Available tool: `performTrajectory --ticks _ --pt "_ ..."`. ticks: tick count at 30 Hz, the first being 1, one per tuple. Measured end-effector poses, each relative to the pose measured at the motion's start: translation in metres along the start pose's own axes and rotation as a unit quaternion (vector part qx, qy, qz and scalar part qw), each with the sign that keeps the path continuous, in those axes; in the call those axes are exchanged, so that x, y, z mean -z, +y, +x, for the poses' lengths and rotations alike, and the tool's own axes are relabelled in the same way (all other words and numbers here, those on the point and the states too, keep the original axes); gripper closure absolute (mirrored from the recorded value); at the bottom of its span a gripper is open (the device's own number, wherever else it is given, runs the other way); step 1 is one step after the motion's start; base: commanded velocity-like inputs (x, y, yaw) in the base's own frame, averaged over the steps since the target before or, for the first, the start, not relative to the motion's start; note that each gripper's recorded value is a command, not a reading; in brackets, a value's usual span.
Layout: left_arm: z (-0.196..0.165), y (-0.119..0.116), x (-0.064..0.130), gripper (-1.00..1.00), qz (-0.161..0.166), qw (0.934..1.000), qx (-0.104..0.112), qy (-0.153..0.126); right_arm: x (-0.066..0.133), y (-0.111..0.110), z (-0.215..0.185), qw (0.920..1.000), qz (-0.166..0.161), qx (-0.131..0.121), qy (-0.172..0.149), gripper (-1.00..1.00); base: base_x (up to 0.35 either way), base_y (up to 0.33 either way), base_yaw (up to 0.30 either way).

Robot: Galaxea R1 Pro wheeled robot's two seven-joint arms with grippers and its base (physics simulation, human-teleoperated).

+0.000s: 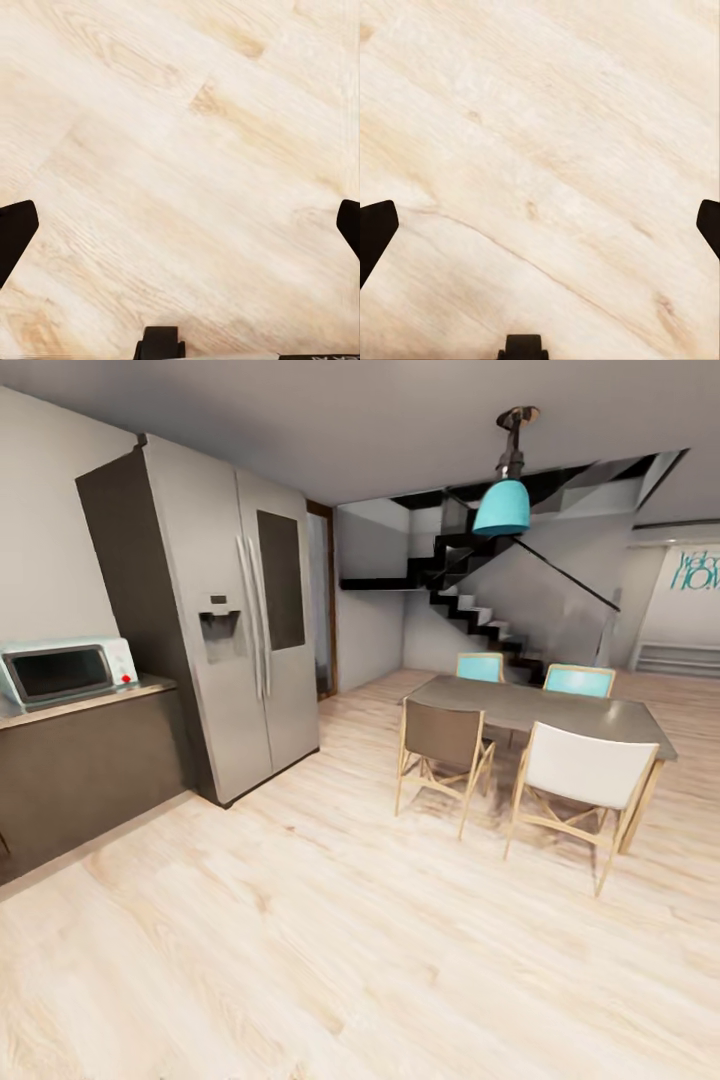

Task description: Pick up the poster from the kitchen countertop and hang it on one of the wall nails in the kitchen.

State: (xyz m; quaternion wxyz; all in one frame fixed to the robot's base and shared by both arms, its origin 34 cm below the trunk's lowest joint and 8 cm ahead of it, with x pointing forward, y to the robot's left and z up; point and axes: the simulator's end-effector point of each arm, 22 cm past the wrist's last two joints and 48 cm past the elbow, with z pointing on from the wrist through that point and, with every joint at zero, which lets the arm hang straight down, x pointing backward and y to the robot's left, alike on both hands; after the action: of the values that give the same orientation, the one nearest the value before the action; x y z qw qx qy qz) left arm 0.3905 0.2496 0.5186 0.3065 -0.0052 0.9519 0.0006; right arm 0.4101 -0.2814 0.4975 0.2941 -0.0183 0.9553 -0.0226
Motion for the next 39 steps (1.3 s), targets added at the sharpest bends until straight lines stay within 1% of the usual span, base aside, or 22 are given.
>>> performTrajectory --ticks 27,39 --pt "0.0000 0.0040 0.0000 -1.00 -0.004 1.0000 0.003 0.000 0.0000 0.0019 -0.0001 1.0000 -0.001 0.000 0.000 -1.00 0.000 -0.001 0.290" --pt "0.0001 0.0073 0.0000 -1.00 -0.008 0.9999 0.009 0.000 0.0000 0.0019 -0.0001 1.0000 -0.001 0.000 0.000 -1.00 0.000 0.000 0.291"
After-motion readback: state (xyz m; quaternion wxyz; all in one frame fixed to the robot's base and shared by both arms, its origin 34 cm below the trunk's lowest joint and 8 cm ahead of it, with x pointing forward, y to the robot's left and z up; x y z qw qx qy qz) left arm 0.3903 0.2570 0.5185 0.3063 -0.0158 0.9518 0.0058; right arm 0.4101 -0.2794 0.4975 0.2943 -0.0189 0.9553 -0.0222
